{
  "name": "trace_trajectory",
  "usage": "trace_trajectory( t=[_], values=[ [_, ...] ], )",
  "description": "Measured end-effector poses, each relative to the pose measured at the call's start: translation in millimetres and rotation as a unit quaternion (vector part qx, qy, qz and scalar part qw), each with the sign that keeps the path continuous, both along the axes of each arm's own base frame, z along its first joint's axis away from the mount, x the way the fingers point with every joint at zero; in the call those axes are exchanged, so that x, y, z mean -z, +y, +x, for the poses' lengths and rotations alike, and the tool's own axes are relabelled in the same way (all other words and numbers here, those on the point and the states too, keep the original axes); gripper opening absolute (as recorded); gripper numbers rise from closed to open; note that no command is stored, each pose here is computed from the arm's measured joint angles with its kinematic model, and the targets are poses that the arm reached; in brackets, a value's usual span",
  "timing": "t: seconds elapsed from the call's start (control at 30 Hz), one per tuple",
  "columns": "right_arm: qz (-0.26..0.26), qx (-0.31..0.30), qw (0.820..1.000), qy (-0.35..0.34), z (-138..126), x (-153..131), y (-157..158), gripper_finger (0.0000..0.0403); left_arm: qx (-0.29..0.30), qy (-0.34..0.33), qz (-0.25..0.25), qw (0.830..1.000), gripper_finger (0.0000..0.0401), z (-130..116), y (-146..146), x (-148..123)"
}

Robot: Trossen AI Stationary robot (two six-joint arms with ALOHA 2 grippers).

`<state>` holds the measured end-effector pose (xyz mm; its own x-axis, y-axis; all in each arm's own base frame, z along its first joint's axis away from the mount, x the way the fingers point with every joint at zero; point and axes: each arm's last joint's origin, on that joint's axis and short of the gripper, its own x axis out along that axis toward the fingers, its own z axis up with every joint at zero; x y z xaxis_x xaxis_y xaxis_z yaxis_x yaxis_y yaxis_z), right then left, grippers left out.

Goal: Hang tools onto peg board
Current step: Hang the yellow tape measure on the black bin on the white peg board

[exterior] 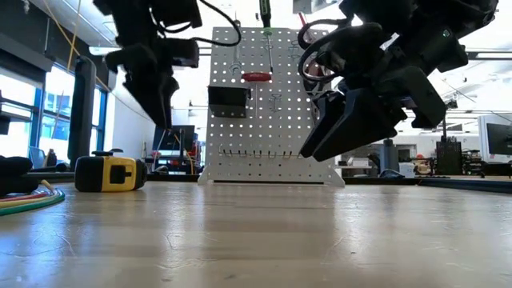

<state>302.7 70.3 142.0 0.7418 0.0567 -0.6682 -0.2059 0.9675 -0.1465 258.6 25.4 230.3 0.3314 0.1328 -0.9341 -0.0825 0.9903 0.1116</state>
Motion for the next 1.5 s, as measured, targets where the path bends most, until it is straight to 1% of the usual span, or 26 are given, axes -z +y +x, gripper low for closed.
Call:
trace_trajectory(
  t=[0.17,0.3,0.4,0.5,0.63,0.73,0.9,1.1,1.2,1.33,1.5],
  values=[
    [0.000,0.007,1.000,-0.009,2,-1,-5,0.0168,-0.019,-0.021,0.033,0.999,0.0154,-3,-9,16],
    [0.001,0.016,1.000,-0.014,4,-2,-11,0.0168,-0.022,-0.080,0.052,0.995,0.0154,-10,-17,20],
    [0.005,0.018,1.000,-0.016,5,-3,-14,0.0168,-0.028,-0.136,0.058,0.989,0.0154,-19,-22,17],
    [0.010,0.020,1.000,-0.020,6,-3,-18,0.0168,-0.037,-0.176,0.053,0.982,0.0154,-32,-25,15],
    [0.009,0.022,0.999,-0.031,8,-5,-21,0.0168,-0.061,-0.234,0.035,0.970,0.0154,-49,-27,13],
    [0.009,0.024,0.999,-0.043,10,-7,-23,0.0168,-0.078,-0.257,0.020,0.963,0.0154,-61,-28,16],
    [0.010,0.023,0.998,-0.058,12,-9,-23,0.0168,-0.131,-0.258,0.017,0.957,0.0154,-79,-29,29],
    [0.002,0.016,0.998,-0.068,13,-11,-23,0.0168,-0.185,-0.246,0.027,0.951,0.0154,-91,-32,43],
    [0.003,0.020,0.997,-0.073,14,-11,-26,0.0168,-0.197,-0.243,0.025,0.949,0.0154,-93,-35,44],
    [0.005,0.029,0.996,-0.080,15,-12,-31,0.0168,-0.204,-0.241,0.010,0.949,0.0154,-95,-39,45],
    [0.005,0.030,0.996,-0.086,16,-14,-32,0.0168,-0.224,-0.206,0.005,0.952,0.0154,-102,-42,51]
  ],
)
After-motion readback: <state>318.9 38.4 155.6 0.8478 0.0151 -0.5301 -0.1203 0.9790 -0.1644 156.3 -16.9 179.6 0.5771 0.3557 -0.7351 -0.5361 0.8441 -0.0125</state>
